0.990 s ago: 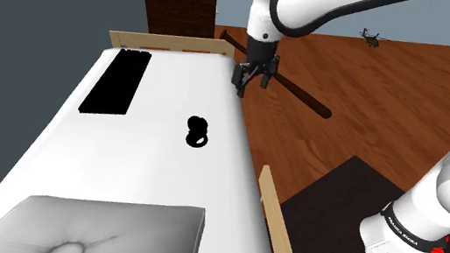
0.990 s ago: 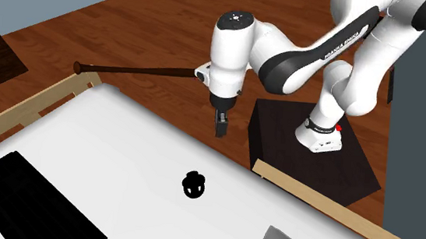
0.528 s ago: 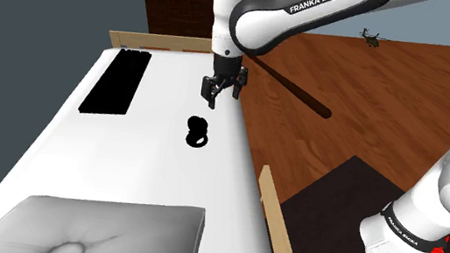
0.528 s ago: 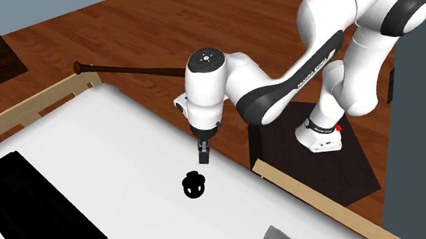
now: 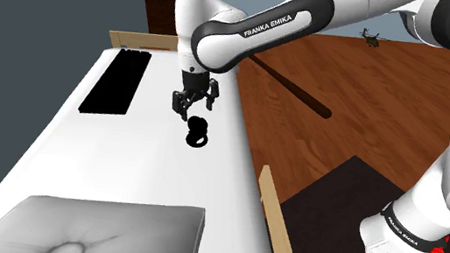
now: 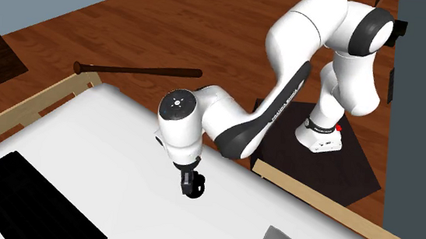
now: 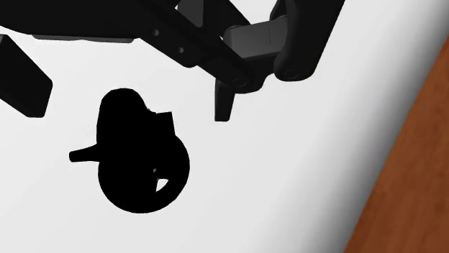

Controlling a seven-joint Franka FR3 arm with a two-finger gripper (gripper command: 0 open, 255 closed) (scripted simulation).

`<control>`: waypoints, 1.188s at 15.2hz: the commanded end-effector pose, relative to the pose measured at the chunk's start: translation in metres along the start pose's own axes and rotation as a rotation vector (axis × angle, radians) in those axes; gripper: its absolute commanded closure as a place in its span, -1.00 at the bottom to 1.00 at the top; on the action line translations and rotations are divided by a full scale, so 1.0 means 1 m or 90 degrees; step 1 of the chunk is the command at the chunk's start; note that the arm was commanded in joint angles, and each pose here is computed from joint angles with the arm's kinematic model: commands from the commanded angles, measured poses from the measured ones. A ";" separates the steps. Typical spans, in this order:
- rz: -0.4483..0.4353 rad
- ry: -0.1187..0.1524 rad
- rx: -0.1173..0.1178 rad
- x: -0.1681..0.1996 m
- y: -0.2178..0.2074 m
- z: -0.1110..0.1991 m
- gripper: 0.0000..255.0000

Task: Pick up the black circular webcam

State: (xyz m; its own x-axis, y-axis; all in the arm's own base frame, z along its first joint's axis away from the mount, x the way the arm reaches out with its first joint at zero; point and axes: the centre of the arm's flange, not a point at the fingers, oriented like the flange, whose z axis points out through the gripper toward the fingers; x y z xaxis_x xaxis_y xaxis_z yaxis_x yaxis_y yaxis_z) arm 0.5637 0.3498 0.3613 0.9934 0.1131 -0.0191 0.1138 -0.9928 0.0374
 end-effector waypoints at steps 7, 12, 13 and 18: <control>-0.001 0.000 0.000 0.004 -0.004 0.040 -1.00; 0.000 0.000 0.000 0.005 -0.005 0.040 1.00; 0.000 0.000 0.000 0.004 -0.005 0.040 1.00; 0.000 0.000 0.000 0.005 -0.004 0.040 1.00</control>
State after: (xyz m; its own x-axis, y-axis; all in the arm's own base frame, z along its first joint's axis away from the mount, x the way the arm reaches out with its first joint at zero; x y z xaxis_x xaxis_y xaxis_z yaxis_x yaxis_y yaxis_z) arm 0.5677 0.3531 0.3224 0.9934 0.1136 -0.0169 0.1142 -0.9928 0.0369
